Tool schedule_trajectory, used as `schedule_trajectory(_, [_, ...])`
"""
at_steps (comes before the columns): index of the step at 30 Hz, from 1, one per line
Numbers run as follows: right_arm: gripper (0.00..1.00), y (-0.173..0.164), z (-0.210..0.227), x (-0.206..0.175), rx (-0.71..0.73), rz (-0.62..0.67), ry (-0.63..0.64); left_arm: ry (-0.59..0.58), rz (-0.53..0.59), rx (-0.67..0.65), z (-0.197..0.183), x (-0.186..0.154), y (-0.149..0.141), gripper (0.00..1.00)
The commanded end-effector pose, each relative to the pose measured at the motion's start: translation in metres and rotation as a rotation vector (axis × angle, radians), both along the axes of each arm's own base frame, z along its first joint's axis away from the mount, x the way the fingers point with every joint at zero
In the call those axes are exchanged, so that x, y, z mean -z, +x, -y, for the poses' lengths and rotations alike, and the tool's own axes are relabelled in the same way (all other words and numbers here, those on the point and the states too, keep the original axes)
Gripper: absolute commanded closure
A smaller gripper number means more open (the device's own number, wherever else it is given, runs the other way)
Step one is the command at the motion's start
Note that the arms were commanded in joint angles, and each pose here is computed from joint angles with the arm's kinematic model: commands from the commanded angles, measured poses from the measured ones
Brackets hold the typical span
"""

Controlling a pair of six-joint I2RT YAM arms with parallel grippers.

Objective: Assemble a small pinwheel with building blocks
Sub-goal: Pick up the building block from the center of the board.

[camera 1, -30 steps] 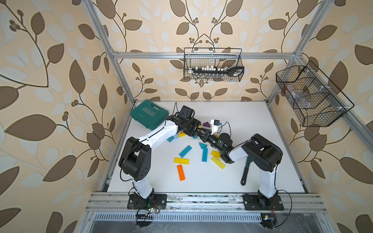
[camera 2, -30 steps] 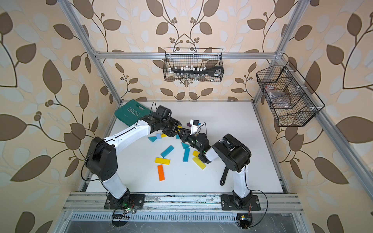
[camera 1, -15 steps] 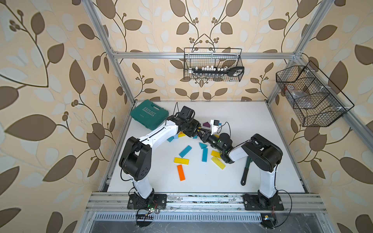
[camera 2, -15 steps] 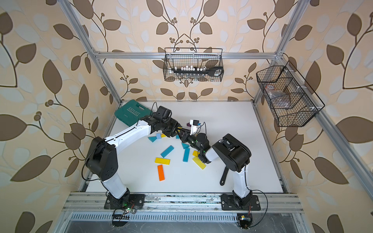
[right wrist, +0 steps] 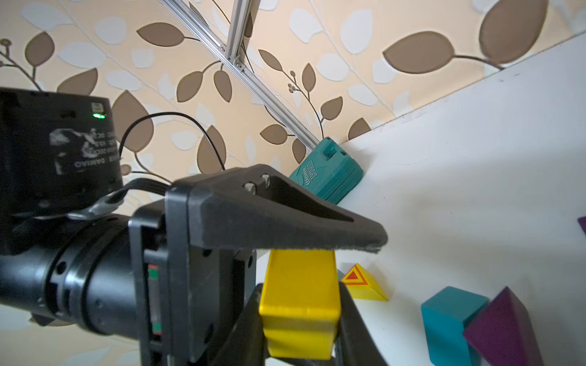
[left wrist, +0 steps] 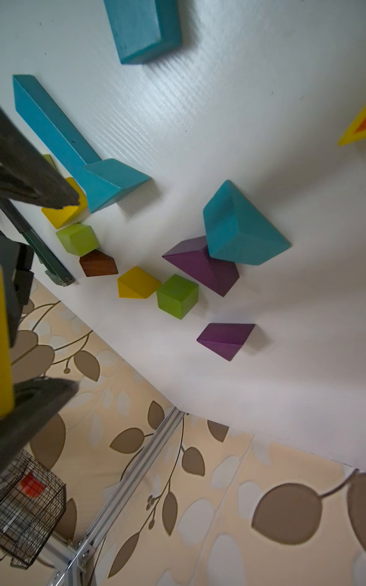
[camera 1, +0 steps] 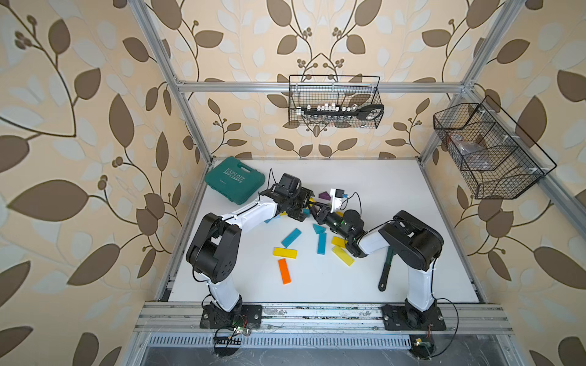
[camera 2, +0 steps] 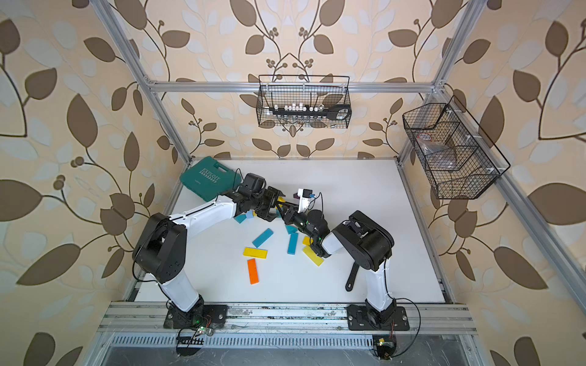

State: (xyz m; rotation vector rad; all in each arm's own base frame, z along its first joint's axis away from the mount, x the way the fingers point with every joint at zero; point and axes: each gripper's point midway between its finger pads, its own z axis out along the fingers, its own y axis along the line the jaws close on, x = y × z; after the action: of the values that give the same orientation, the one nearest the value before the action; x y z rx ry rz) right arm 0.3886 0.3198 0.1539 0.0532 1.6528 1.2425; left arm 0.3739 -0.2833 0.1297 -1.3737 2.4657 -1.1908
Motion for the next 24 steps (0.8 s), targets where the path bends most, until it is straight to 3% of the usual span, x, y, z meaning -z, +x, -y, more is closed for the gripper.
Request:
schedule_trajectory(1, [1.00,0.006,0.007,-0.011,0.053,0.040,0.018,-0.091,0.115,-0.055,0.002,-0.050,0.011,0.18])
schedule_trajectory(6, [1.00,0.008,0.008,-0.013,0.065,0.041,0.026,-0.124,0.145,-0.083,0.001,-0.057,0.016,0.29])
schedule_trajectory(12, [1.00,0.011,0.012,-0.013,0.094,0.042,0.024,-0.156,0.103,-0.051,0.012,-0.051,0.015,0.37])
schedule_trajectory(21, [1.00,0.015,0.013,-0.016,0.113,0.047,0.031,-0.157,0.096,-0.045,0.013,-0.050,0.014,0.42])
schedule_trajectory(24, [1.00,0.016,0.014,-0.016,0.121,0.048,0.031,-0.162,0.090,-0.039,0.015,-0.050,0.015,0.37])
